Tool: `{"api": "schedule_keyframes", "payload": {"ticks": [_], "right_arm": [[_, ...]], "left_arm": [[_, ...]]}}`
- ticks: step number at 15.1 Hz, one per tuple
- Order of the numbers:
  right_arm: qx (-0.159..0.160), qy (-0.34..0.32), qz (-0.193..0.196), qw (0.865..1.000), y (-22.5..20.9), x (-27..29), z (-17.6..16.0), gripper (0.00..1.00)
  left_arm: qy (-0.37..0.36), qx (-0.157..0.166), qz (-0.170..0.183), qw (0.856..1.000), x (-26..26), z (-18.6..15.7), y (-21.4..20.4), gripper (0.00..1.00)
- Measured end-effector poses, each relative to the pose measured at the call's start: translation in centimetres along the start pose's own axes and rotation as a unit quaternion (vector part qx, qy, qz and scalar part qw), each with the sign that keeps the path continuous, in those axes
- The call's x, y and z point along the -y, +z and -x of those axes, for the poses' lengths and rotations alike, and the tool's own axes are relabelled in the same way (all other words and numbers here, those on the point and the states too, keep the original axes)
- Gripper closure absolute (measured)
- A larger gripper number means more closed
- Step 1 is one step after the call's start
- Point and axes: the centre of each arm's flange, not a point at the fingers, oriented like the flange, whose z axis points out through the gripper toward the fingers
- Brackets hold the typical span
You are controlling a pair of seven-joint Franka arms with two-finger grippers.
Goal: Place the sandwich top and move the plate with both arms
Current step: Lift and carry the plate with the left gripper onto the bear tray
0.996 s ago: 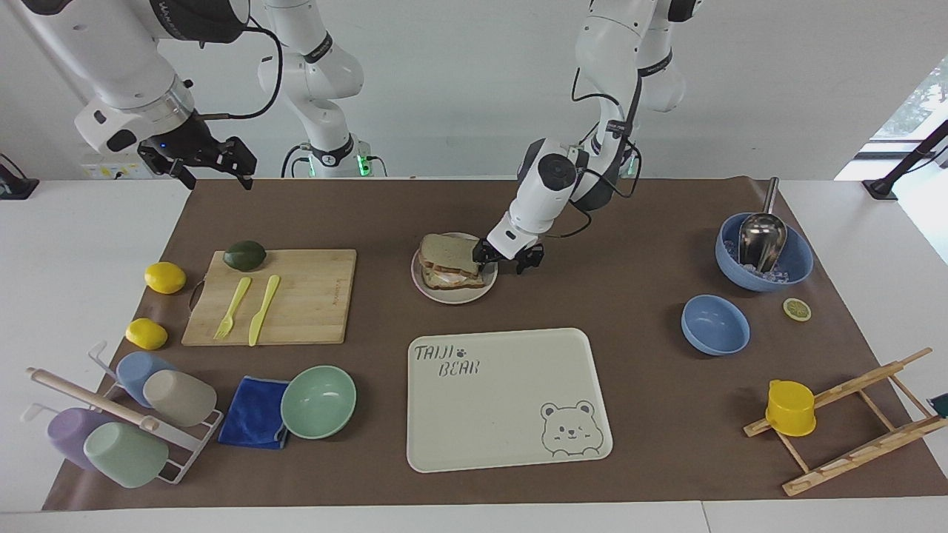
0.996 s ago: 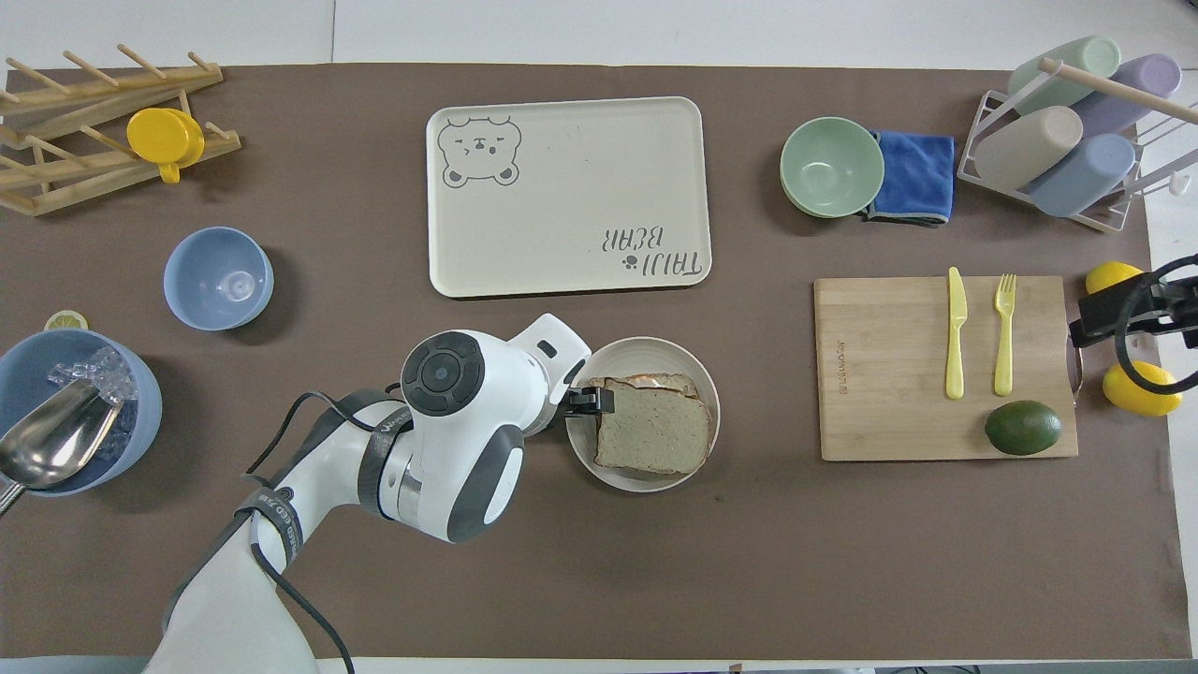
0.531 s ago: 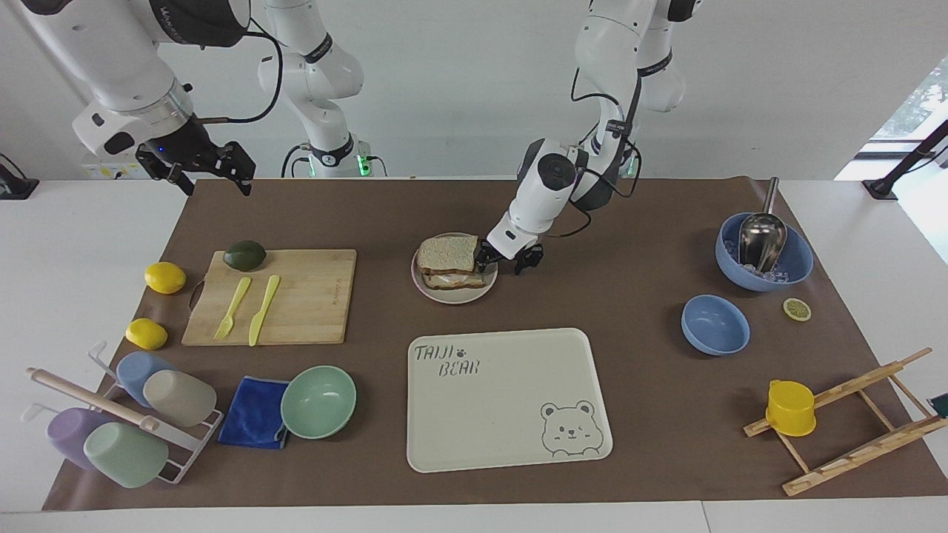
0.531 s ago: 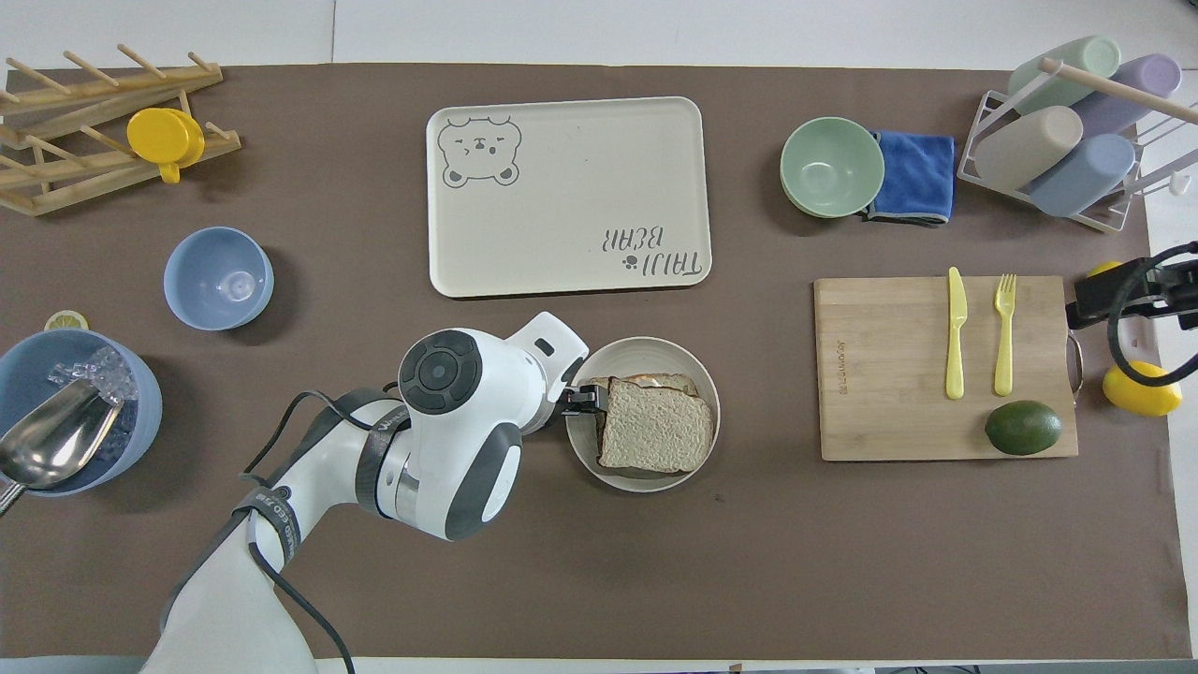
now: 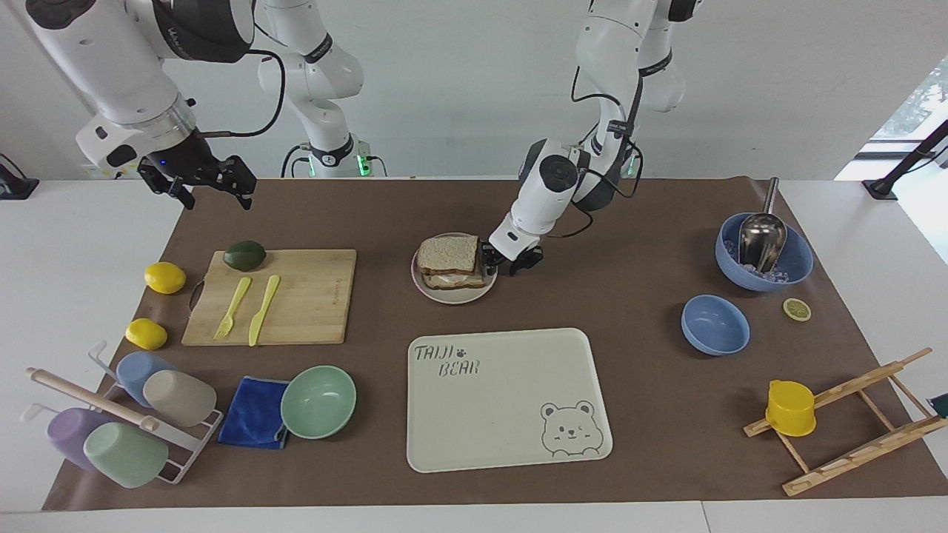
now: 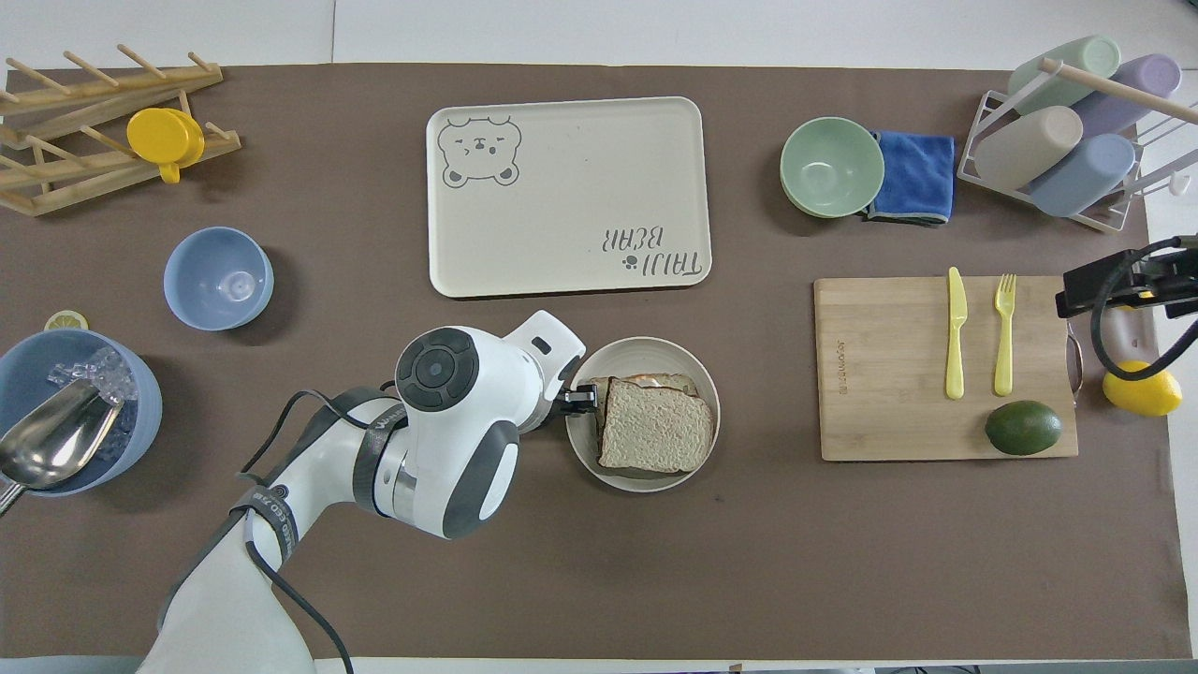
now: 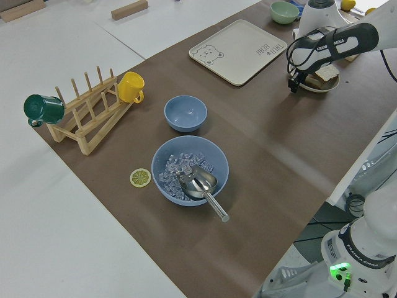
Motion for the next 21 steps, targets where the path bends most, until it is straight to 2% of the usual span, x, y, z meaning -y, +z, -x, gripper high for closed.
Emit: {"api": "schedule_keyframes", "payload": {"ticks": [1, 5, 6, 7, 8, 9, 10, 12, 18, 21], "right_arm": [[0.000, 0.001, 0.000, 1.000, 0.0, -0.1, 0.0, 0.00], [-0.001, 0.018, -0.002, 1.000, -0.1, -2.0, 0.2, 0.00], [-0.001, 0.019, -0.002, 1.000, -0.1, -2.1, 0.2, 0.00], [-0.001, 0.019, -0.002, 1.000, -0.1, -2.1, 0.2, 0.00], [0.000, 0.019, -0.002, 1.000, 0.0, -2.1, 0.2, 0.00], [0.000, 0.019, -0.002, 1.000, 0.0, -2.1, 0.2, 0.00], [0.000, 0.019, -0.002, 1.000, 0.0, -2.1, 0.2, 0.00], [0.000, 0.019, -0.002, 1.000, 0.0, -2.1, 0.2, 0.00], [0.000, 0.019, -0.002, 1.000, 0.0, -2.1, 0.2, 0.00], [0.001, 0.019, -0.002, 1.000, 0.0, -2.1, 0.2, 0.00]], "left_arm": [[0.000, 0.002, 0.000, 1.000, 0.0, 0.1, -0.1, 0.53], [0.002, 0.000, 0.003, 1.000, -0.2, 0.1, -0.9, 0.56], [0.001, -0.001, 0.004, 1.000, -0.2, 0.0, -1.0, 0.60], [0.001, -0.001, 0.004, 1.000, -0.2, 0.0, -1.0, 0.60], [0.001, -0.001, 0.004, 1.000, -0.2, 0.1, -1.0, 0.67], [0.002, -0.001, 0.004, 1.000, -0.3, 0.1, -1.0, 0.80], [0.000, 0.000, 0.004, 1.000, -0.3, 0.2, -1.0, 0.80], [-0.003, 0.000, 0.005, 1.000, -0.5, 0.3, -1.0, 0.95], [-0.021, 0.002, 0.005, 1.000, -0.4, 0.2, -1.1, 0.96], [-0.043, 0.009, 0.011, 0.999, 0.6, -1.3, -3.8, 0.96]]}}
